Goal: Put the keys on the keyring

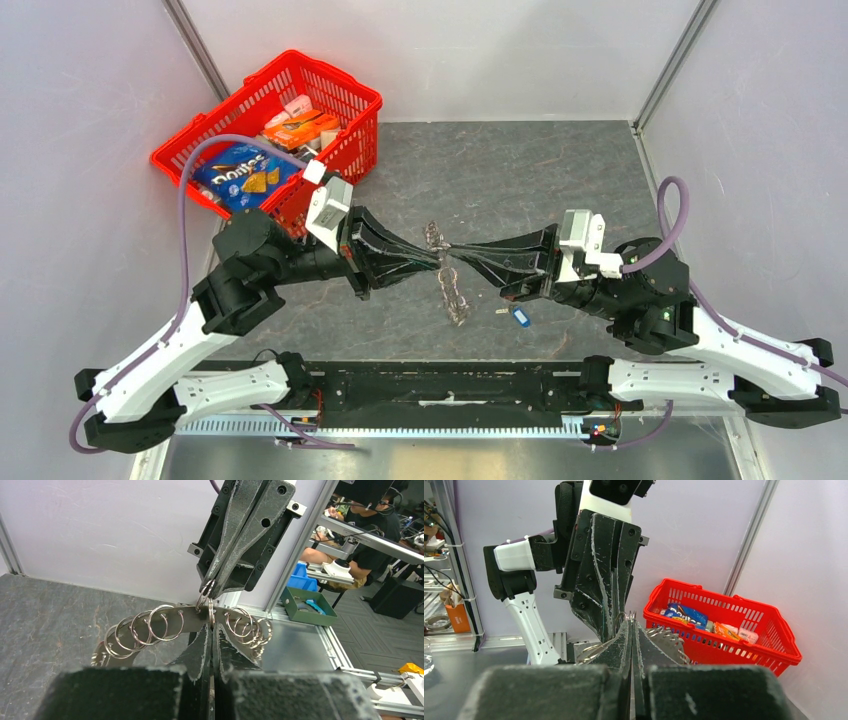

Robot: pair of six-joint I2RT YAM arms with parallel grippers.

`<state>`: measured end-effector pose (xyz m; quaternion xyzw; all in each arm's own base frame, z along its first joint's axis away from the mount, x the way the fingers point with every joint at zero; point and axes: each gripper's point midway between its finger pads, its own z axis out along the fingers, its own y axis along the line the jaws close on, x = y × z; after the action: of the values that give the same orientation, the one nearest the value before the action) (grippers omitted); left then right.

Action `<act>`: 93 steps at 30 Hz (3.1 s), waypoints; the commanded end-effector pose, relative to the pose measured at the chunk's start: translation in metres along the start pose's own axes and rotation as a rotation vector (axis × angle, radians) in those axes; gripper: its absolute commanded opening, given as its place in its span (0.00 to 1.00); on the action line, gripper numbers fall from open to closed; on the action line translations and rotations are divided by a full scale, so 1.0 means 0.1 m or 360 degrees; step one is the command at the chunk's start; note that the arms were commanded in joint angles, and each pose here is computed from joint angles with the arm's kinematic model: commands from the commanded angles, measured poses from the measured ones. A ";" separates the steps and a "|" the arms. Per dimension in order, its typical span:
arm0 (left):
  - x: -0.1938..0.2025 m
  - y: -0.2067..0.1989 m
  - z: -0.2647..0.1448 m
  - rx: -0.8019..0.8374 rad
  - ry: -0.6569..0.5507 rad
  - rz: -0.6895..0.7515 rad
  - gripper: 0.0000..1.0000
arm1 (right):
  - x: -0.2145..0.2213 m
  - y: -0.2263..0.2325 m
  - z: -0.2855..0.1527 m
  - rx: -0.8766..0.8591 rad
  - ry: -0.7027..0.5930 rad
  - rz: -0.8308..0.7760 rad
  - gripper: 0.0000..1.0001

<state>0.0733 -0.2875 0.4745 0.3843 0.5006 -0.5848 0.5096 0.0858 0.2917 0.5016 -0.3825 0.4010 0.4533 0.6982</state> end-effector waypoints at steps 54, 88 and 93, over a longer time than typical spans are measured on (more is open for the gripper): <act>-0.38 0.04 -0.22 -0.0087 -0.0269 0.0641 0.47 | -0.44 0.42 -0.02 -0.0360 -0.0199 0.0251 0.00; -0.30 -0.36 -0.34 0.0193 -0.0370 0.0372 0.43 | -0.63 0.32 0.02 -0.0284 -0.0400 0.0192 0.00; -0.35 -0.39 -0.25 0.0262 -0.0448 0.0255 0.39 | -0.64 0.34 0.02 -0.0294 -0.0477 0.0262 0.00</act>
<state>0.0482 -0.2541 0.4948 0.3994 0.3686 -0.5854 0.6016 0.0400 0.2978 0.5290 -0.3838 0.3184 0.5717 0.6515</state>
